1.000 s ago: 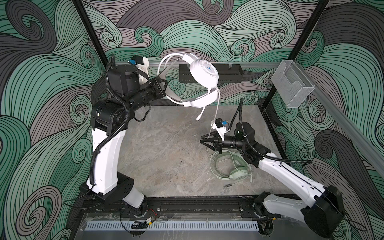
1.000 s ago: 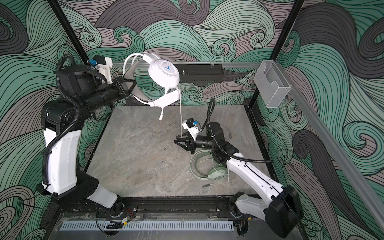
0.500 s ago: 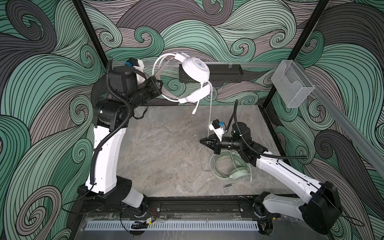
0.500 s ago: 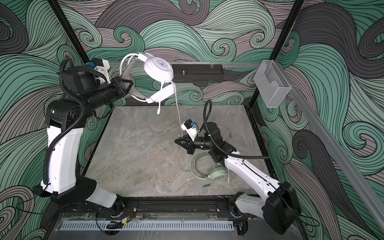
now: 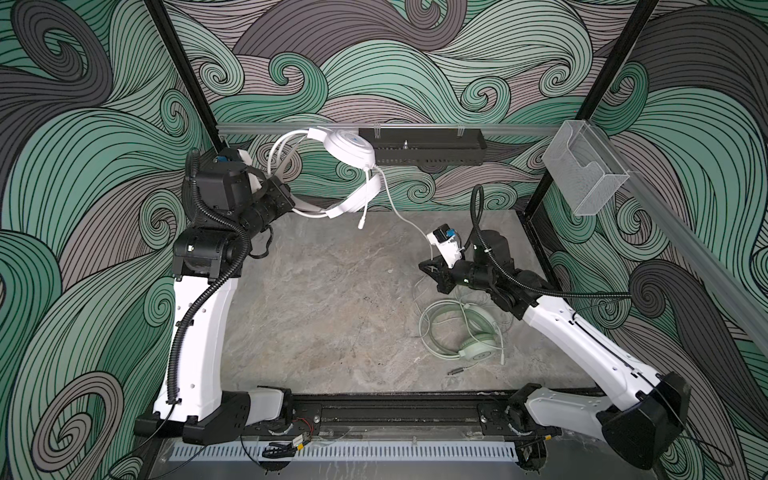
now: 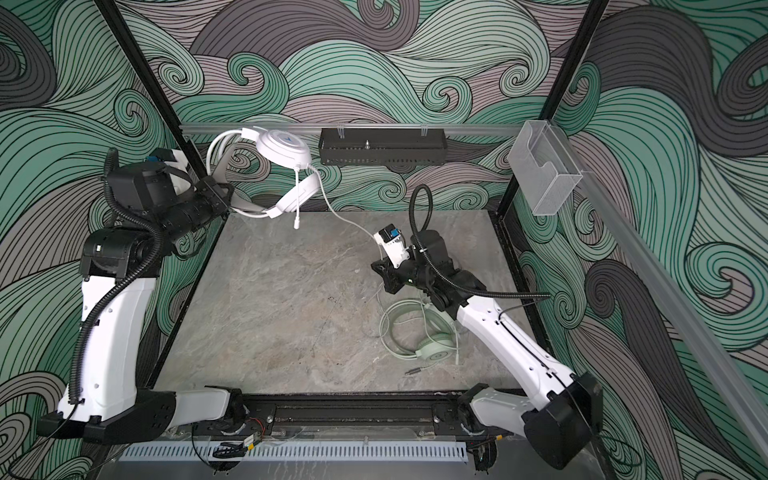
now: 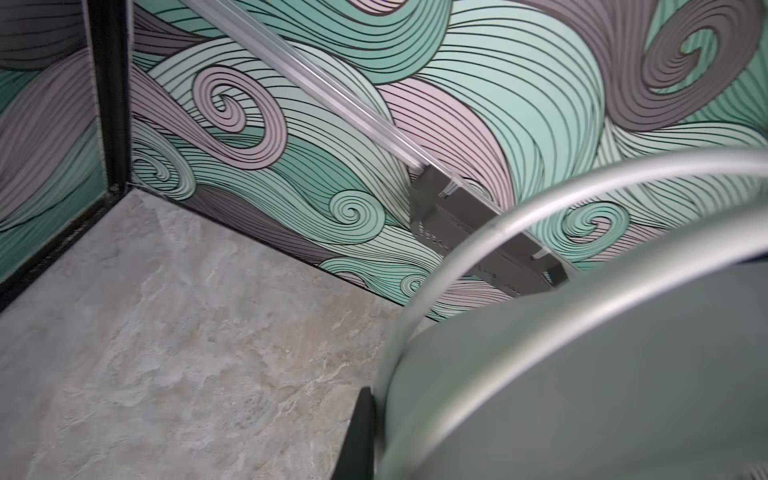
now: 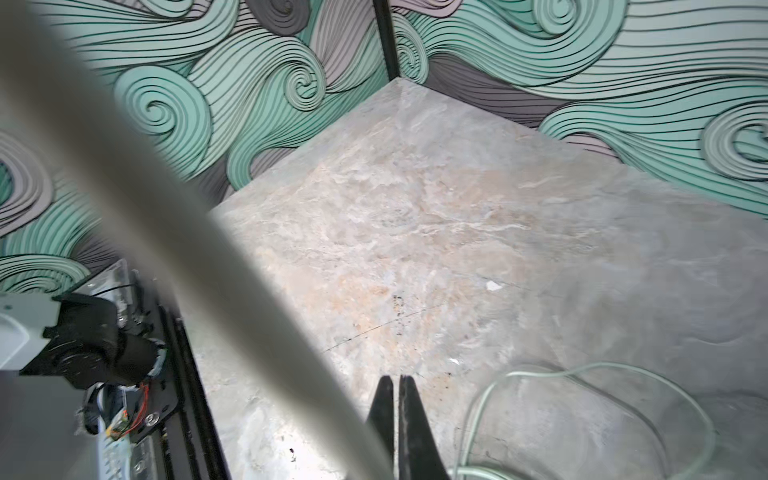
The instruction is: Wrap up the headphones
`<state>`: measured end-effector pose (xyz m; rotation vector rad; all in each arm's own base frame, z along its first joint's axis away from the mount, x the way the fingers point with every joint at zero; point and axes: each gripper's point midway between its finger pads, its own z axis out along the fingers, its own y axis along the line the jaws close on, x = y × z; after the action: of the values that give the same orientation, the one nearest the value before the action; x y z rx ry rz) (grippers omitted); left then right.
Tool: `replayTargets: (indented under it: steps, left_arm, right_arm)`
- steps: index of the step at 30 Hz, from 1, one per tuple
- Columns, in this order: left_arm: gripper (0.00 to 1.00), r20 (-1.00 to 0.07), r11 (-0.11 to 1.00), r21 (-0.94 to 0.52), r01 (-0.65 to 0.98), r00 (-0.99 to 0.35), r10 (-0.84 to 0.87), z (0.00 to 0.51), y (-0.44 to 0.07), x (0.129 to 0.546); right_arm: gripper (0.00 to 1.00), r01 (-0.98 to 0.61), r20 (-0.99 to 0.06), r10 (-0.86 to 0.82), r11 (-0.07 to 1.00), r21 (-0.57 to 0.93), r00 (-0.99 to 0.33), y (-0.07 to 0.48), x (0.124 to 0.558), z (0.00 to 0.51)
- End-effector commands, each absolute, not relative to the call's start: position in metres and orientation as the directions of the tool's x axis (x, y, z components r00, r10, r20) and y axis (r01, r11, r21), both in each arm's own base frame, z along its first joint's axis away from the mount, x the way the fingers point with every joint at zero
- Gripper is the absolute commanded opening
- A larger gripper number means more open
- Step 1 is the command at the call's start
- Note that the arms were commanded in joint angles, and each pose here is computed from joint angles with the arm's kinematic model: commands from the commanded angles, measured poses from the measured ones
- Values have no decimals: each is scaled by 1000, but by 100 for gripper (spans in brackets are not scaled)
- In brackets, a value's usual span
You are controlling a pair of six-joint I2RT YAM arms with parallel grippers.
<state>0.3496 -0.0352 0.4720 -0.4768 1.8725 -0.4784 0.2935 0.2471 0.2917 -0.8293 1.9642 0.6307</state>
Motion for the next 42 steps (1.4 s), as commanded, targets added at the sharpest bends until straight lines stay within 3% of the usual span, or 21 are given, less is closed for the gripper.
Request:
replayTargets:
  steps: [1, 7, 13, 18, 23, 30, 42]
  left_arm:
    - [0, -836, 869, -472, -149, -238, -494, 474, -14, 350]
    - [0, -845, 912, -344, -224, -349, -405, 418, -5, 344]
    - [0, -840, 974, -158, -161, -497, -218, 373, -17, 342]
    - [0, -822, 999, -36, 13, -569, -22, 348, -54, 338]
    - [0, -789, 977, 26, 212, -596, 150, 328, -98, 320]
    - [0, -773, 909, 15, 418, -572, 276, 316, -145, 290]
    - [0, -790, 802, -142, 580, -555, 261, 321, -186, 249]
  right_arm:
    - [0, -663, -811, -453, 741, -111, -369, 209, 295, 302]
    - [0, -588, -813, -529, 747, -310, -243, 187, 292, 364]
    - [0, -605, -721, -693, 583, -543, -21, 213, 273, 404]
    - [0, -627, -665, -731, 447, -637, 154, 253, 255, 429]
    - [0, -663, -691, -707, 446, -601, 150, 277, 261, 435]
    - [0, -697, -654, -753, 434, -571, 67, 286, 271, 397]
    - [0, -725, -649, -758, 482, -492, -64, 276, 285, 364]
